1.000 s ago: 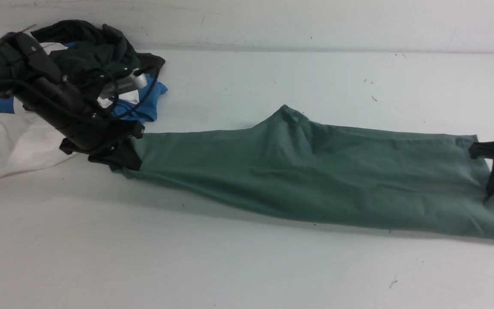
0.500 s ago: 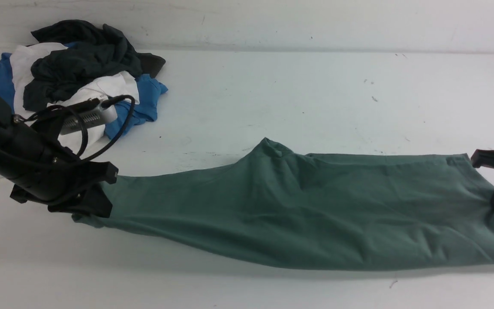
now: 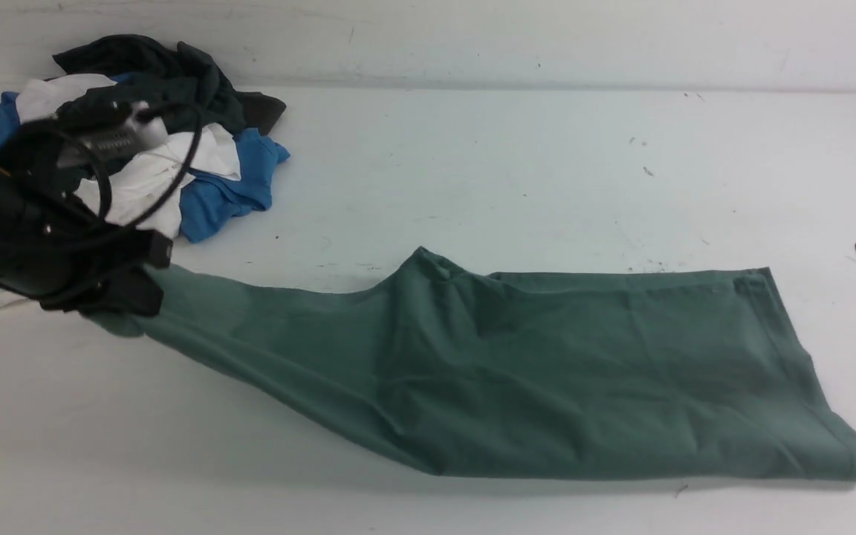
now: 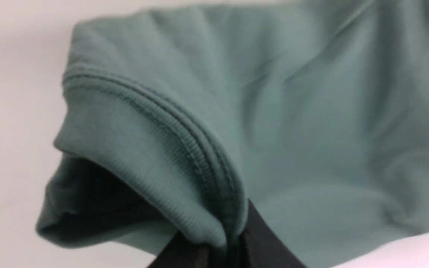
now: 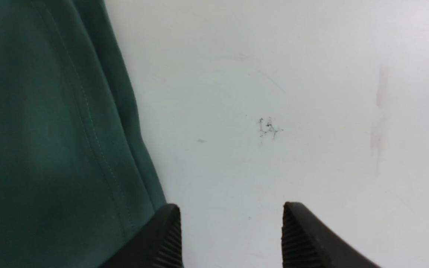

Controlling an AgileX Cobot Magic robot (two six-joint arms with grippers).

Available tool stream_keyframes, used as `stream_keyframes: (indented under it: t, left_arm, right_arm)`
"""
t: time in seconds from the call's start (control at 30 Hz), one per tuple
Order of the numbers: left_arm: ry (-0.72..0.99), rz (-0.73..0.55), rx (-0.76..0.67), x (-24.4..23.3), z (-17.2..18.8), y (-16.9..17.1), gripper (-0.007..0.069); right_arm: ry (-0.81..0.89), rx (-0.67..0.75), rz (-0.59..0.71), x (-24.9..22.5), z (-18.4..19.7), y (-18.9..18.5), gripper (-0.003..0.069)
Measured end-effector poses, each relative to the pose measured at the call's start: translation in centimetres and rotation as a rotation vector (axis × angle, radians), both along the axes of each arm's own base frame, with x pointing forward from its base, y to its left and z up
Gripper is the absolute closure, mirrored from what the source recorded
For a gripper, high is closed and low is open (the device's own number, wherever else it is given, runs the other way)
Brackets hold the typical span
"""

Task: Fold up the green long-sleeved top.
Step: Drag the left edge of the fabric to the left with your left arm and fold it to the right edge

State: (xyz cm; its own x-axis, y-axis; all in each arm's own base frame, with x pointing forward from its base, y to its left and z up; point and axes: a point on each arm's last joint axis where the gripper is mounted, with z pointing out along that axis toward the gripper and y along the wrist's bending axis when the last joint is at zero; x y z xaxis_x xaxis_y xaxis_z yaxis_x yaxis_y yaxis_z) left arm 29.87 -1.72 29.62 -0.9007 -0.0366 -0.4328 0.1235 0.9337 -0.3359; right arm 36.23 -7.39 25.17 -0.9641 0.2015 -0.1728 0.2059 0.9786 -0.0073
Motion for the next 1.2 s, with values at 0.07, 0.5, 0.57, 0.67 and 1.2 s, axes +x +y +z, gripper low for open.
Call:
stream_keyframes:
  t: [0.07,0.5,0.57,0.67,1.2]
  left_arm:
    - [-0.017,-0.026,-0.028,-0.1,1.5,-0.8,0.0595]
    - [-0.044,-0.399,-0.157,1.1,4.1,-17.0,0.0596]
    - [-0.032,-0.45,-0.162,1.9,3.4,-19.9,0.0596]
    - [-0.02,-0.559,-0.169,2.6,2.3,-25.4,0.0596]
    - [-0.002,-0.867,-0.155,3.5,-5.1,-39.7,0.0597]
  right_arm:
    - [-0.047,-0.001,0.018,-0.6,1.7,0.2,0.0346]
    - [-0.373,-0.017,0.097,-8.9,12.9,2.6,0.0671]
    - [-0.382,-0.021,0.1,-10.4,13.1,2.9,0.0671]
    - [-0.369,-0.018,0.101,-13.1,12.5,3.4,0.0671]
    - [-0.241,0.044,0.094,-16.3,7.9,4.3,0.0673]
